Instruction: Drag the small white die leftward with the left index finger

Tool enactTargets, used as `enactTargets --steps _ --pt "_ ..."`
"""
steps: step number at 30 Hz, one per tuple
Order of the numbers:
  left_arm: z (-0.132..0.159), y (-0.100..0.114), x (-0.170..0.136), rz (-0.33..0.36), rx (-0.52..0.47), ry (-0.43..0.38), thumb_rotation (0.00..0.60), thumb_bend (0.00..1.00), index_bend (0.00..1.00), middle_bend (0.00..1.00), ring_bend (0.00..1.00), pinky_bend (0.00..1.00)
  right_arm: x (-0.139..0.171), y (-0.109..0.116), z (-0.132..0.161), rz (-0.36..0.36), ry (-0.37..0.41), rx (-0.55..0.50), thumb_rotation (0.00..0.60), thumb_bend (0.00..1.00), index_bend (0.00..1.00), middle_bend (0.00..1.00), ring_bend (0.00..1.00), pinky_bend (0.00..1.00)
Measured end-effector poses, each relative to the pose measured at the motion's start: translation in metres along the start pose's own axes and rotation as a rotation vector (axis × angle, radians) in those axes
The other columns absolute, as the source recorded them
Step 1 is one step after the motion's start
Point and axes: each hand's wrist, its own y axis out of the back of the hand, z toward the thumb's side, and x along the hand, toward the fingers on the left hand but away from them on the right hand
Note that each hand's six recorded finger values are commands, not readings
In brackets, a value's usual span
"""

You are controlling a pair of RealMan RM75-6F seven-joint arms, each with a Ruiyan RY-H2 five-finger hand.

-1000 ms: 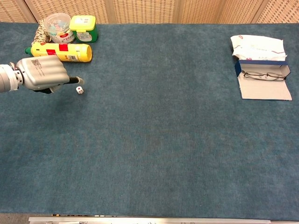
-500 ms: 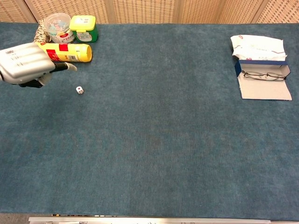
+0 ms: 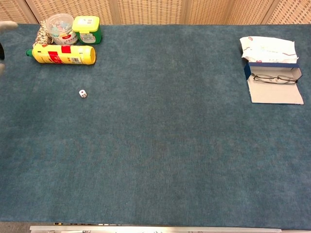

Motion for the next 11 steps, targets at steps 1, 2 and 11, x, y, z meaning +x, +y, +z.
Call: enactTargets --steps 1,2,11 --pt "-0.002 0.0 -0.006 -0.005 0.001 0.022 0.6 0.39 0.19 0.29 0.36 0.65 0.0 -0.001 0.0 0.002 0.001 0.004 0.6 0.06 0.34 0.32 0.17 0.26" --pt "-0.004 0.001 -0.011 -0.012 0.003 0.042 0.6 0.39 0.25 0.27 0.33 0.63 0.0 -0.002 0.001 0.004 0.002 0.008 0.6 0.06 0.34 0.32 0.17 0.26" --pt "-0.019 -0.011 -0.053 -0.077 -0.034 0.179 0.6 0.39 0.36 0.26 0.32 0.61 -0.001 -0.002 -0.002 -0.001 -0.012 0.015 0.6 0.06 0.34 0.32 0.17 0.26"
